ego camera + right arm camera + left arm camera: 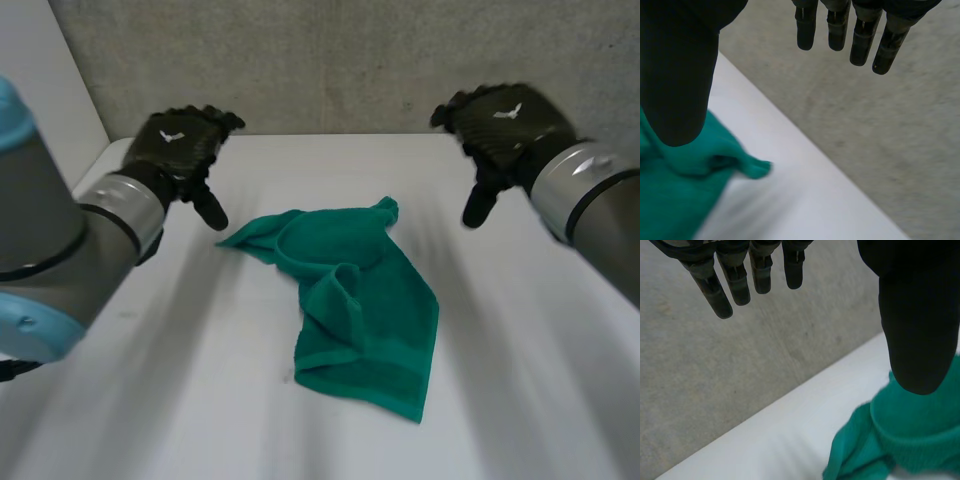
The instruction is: Fold the towel.
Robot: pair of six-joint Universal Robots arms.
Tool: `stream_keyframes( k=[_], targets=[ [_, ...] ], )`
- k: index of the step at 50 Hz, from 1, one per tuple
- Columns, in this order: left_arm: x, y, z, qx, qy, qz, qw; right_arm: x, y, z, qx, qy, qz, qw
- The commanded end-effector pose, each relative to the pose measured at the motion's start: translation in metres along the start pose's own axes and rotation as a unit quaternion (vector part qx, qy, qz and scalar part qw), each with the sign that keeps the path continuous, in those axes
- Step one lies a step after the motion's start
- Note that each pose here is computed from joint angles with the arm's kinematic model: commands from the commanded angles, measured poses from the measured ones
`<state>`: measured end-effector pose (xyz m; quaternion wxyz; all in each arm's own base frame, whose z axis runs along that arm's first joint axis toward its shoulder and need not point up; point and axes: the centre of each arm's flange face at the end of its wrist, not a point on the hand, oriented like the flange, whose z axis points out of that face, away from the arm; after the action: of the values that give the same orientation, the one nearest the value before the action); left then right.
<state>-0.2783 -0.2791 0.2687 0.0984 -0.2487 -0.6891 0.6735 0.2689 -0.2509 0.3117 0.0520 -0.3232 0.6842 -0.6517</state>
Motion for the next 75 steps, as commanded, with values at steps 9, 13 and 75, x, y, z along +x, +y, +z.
stream_keyframes(
  k=[9, 13, 75],
  targets=[
    [-0.001, 0.077, 0.08, -0.022, 0.002, 0.051, 0.998, -0.092, 0.026, -0.009, -0.071, -0.116, 0.217, 0.967],
    [0.005, 0.104, 0.1, -0.035, 0.039, 0.045, 0.998, -0.113, 0.039, 0.001, -0.084, -0.12, 0.207, 0.967],
    [-0.051, 0.098, -0.016, -0.014, -0.102, -0.055, 0.993, -0.003, 0.043, 0.058, 0.035, 0.093, -0.119, 0.988]
  ],
)
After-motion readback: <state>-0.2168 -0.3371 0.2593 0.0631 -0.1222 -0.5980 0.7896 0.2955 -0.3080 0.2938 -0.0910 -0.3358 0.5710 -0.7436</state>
